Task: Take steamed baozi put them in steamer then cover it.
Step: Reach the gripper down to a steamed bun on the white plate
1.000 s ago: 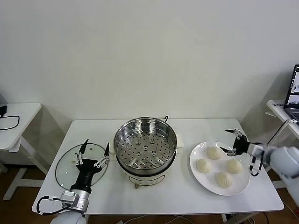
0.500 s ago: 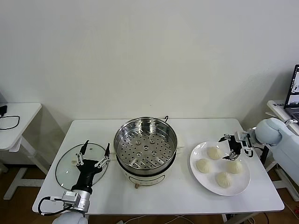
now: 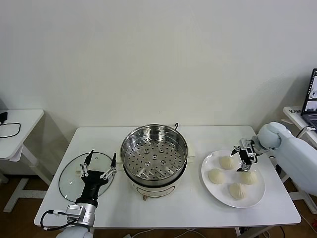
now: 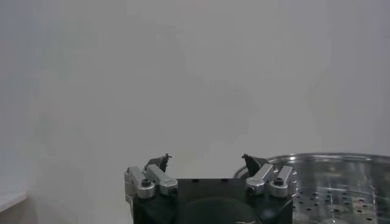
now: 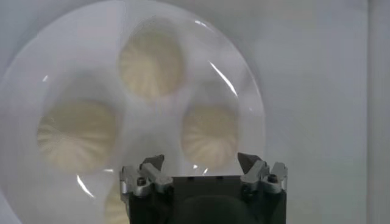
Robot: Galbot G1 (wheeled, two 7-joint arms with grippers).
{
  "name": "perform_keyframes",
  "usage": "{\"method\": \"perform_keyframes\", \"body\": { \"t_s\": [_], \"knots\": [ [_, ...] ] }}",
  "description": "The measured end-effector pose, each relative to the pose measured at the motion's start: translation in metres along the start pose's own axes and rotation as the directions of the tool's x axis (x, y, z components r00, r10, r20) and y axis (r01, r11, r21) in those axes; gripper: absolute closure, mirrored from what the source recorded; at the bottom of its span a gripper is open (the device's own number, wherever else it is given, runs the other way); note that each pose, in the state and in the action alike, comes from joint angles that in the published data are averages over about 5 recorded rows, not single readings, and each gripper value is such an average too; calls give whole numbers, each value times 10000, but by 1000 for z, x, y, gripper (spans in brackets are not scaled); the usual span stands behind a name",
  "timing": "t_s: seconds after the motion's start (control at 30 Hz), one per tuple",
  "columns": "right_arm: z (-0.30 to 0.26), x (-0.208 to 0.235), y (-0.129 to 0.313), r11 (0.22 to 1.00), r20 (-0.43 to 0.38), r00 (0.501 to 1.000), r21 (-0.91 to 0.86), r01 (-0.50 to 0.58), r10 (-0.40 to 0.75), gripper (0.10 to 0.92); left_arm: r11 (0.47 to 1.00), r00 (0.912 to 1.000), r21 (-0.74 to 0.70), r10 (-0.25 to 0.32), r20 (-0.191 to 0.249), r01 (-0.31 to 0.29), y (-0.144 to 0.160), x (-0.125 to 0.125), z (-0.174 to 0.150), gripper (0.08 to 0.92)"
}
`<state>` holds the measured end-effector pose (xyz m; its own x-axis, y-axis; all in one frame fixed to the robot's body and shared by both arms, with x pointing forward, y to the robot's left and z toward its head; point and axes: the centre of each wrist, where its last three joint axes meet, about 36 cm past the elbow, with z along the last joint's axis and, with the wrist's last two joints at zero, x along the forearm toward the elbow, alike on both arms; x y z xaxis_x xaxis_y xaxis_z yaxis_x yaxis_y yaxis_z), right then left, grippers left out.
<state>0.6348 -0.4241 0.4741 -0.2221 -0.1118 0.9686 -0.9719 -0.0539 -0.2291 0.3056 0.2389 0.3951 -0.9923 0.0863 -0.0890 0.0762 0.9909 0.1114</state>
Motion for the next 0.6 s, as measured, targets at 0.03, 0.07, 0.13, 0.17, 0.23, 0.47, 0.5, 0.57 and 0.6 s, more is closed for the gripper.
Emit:
{"method": "perform_keyframes", "body": {
  "t_s": [0.03,0.07,0.13,0.17,0.23,0.47,0.5,0.57,0.6],
  "knots": [
    [-1,-2,-1,10000,-19,10000,8,-5,5,200,10000,10000,-15,-9,2,9,0,0,0,177],
    [-2,-3,-1,10000,-36,10000,19,-11,11,200,10000,10000,-28,-19,3,19,1,0,0,177],
    [-4,-6,-2,10000,-55,10000,43,-27,27,200,10000,10000,-41,-35,7,35,1,0,0,177],
    [-5,-7,-3,10000,-55,10000,55,-36,36,200,10000,10000,-45,-38,10,38,2,0,0,177],
    [-7,-9,-3,10000,-36,10000,77,-59,60,200,10000,10000,-48,-39,16,39,1,0,0,177],
    [-10,-14,-2,9999,-18,10000,114,-67,68,226,10000,10000,-70,-51,48,51,2,0,0,177],
    [-10,-15,-2,9999,-23,10000,119,-71,72,237,10000,10000,-76,-55,51,56,2,0,0,177],
    [-11,-15,-1,9999,-20,10000,125,-89,89,276,9999,10000,-82,-65,55,65,2,0,0,177],
    [-11,-15,-1,9999,-18,10000,129,-97,98,295,9999,10000,-84,-70,60,71,2,0,0,177]
  ]
}}
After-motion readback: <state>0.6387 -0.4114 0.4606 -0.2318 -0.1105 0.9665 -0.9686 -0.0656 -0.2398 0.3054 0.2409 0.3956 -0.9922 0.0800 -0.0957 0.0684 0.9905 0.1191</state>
